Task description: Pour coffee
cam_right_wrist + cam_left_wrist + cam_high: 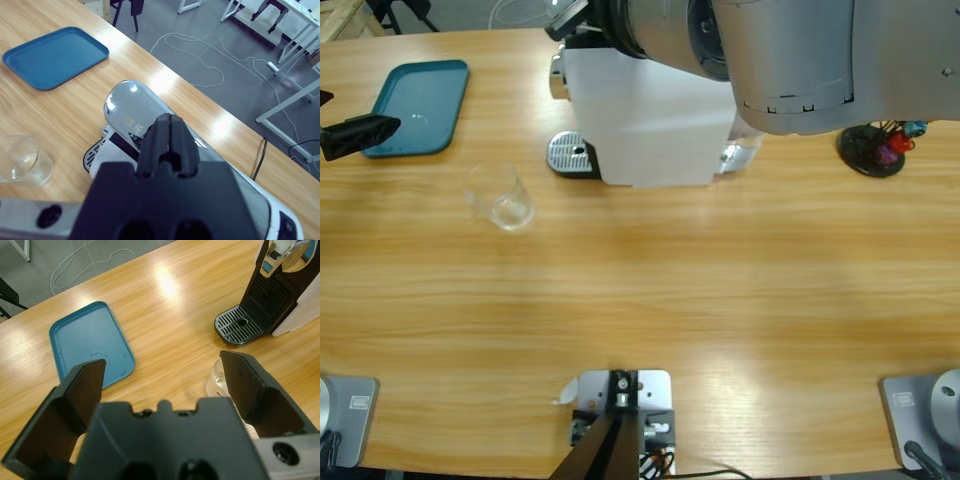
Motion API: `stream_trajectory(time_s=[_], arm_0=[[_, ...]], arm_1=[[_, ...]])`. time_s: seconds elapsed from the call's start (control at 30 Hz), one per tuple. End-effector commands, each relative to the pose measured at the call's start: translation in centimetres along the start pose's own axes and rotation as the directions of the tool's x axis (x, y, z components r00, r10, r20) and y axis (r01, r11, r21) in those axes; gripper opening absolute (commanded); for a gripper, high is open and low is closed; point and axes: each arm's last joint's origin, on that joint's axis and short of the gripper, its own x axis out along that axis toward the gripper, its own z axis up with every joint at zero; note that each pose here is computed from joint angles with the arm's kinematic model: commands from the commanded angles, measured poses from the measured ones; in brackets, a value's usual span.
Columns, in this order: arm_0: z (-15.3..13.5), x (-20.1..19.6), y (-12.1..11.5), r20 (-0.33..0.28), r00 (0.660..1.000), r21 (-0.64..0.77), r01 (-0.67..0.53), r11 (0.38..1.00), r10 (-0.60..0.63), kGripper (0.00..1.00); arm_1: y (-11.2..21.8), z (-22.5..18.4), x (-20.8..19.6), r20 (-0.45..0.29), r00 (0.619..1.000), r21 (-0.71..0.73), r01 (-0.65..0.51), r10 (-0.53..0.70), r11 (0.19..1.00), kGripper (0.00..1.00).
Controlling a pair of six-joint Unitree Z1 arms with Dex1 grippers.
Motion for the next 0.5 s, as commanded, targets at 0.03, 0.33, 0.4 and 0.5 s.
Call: stream_trajectory(time_s=[0.03, 0.33, 0.4, 0.5], arm_0=[[-1.3, -0.2, -0.1, -0.024, 1.0, 0.0, 0.01, 1.0, -0.01, 0.991], [-1.3, -0.4, -0.1, -0.023, 1.0, 0.0, 0.01, 1.0, -0.01, 0.991], [-1.3, -0.5, 0.0, -0.021, 1.0, -0.001, 0.009, 1.0, -0.009, 0.991], [-1.3, -0.7, 0.0, -0.014, 1.0, -0.002, 0.009, 1.0, -0.009, 0.993]], arm_1=[[4.6, -11.0, 5.0, -0.292, 0.955, -0.119, -0.092, 0.054, 0.989, 0.0], [4.6, -12.1, 4.9, -0.301, 0.952, -0.115, -0.09, 0.052, 0.989, 0.0], [4.6, -12.2, 4.9, -0.302, 0.952, -0.116, -0.088, 0.049, 0.989, 0.0], [4.0, -11.2, 4.1, -0.266, 0.964, -0.108, -0.06, 0.029, 0.992, 0.0]])
